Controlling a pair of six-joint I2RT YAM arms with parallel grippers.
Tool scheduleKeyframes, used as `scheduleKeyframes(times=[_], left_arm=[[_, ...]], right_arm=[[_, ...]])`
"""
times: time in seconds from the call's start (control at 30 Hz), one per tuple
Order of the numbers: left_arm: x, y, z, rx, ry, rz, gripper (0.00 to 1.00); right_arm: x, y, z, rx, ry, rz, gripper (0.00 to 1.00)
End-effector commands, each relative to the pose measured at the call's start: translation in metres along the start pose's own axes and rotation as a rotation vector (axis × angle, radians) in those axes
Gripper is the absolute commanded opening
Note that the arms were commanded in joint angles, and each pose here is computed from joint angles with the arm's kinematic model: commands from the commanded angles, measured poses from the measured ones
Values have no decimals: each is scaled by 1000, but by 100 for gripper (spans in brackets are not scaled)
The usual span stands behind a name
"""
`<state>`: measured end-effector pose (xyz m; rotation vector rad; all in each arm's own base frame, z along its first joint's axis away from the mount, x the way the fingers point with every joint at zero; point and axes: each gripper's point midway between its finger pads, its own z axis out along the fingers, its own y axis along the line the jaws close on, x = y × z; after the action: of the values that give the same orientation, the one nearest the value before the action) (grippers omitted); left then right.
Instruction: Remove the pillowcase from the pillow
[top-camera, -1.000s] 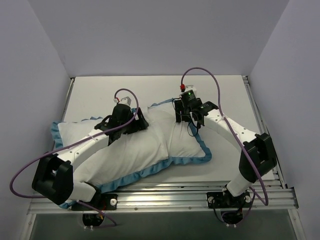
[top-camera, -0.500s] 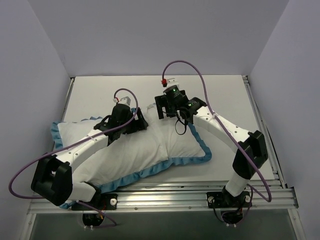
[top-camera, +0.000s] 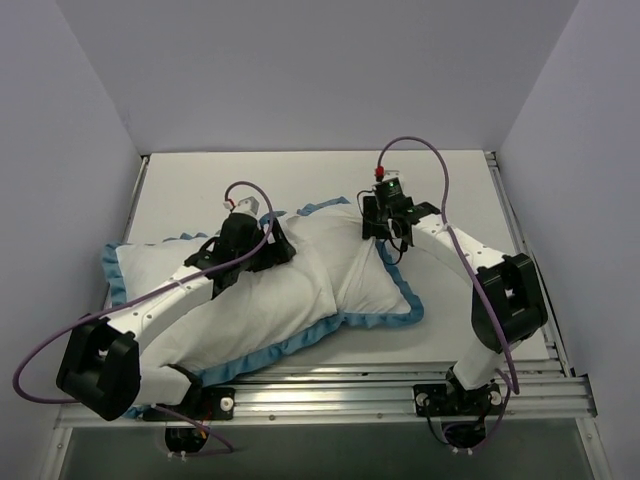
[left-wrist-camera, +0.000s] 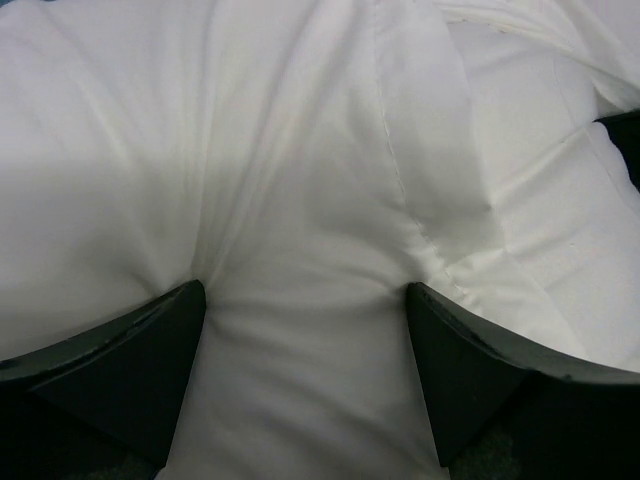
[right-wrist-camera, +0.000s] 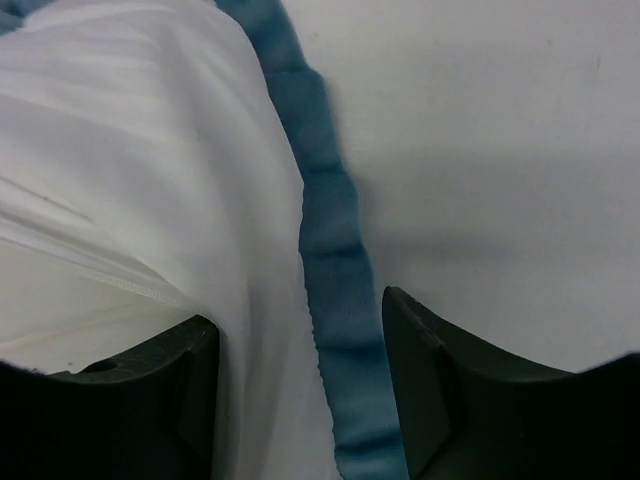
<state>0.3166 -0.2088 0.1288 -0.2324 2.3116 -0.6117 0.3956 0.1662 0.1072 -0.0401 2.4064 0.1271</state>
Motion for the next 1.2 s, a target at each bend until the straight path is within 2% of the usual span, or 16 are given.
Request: scheduleKeyframes(times=[0.0, 0.07, 0.17, 0.23, 0.3, 0.43, 0.63, 0.73, 0.77, 0.83, 0.9, 0.93, 0.97, 1.03, 1.17], left_arm=[[81, 62, -16, -208, 276, -9, 91], [83, 64, -19, -211, 275, -13, 91], [81, 64, -22, -207, 267, -12, 91], [79, 61, -25, -191, 260, 3, 91], [71, 49, -26, -140, 236, 29, 91], [36, -4, -46, 60, 138, 174, 91], [-41, -87, -88, 254, -56, 366, 94], [-60, -106, -88, 256, -67, 387, 94], [-78, -123, -97, 278, -102, 392, 94], [-78, -131, -82, 254, -55, 403, 94], [-90, -147, -81, 260, -60, 402, 94], [-84, -146, -60, 234, -14, 400, 94], [-93, -155, -58, 231, -23, 394, 94], [-78, -146, -27, 164, 69, 388, 95], [-59, -149, 6, 150, 180, 366, 95]], right_arm=[[23, -37, 1, 95, 62, 35, 49], [28, -29, 4, 40, 71, 66, 45], [34, -12, 10, -75, 80, 97, 34], [29, 2, 10, -157, 56, 99, 22], [33, 18, 6, -258, 72, 94, 12], [8, 52, -18, -466, -17, 67, 0], [-27, 90, -76, -721, -164, 19, 0], [-40, 96, -99, -772, -232, -1, 0], [-43, 98, -104, -788, -243, -10, 0], [-48, 101, -114, -811, -270, -21, 0], [-49, 104, -118, -821, -282, -30, 0], [-49, 105, -117, -823, -285, -33, 0], [-49, 105, -116, -818, -285, -32, 0], [-48, 107, -114, -817, -285, -33, 0], [-45, 113, -115, -825, -289, -42, 0]])
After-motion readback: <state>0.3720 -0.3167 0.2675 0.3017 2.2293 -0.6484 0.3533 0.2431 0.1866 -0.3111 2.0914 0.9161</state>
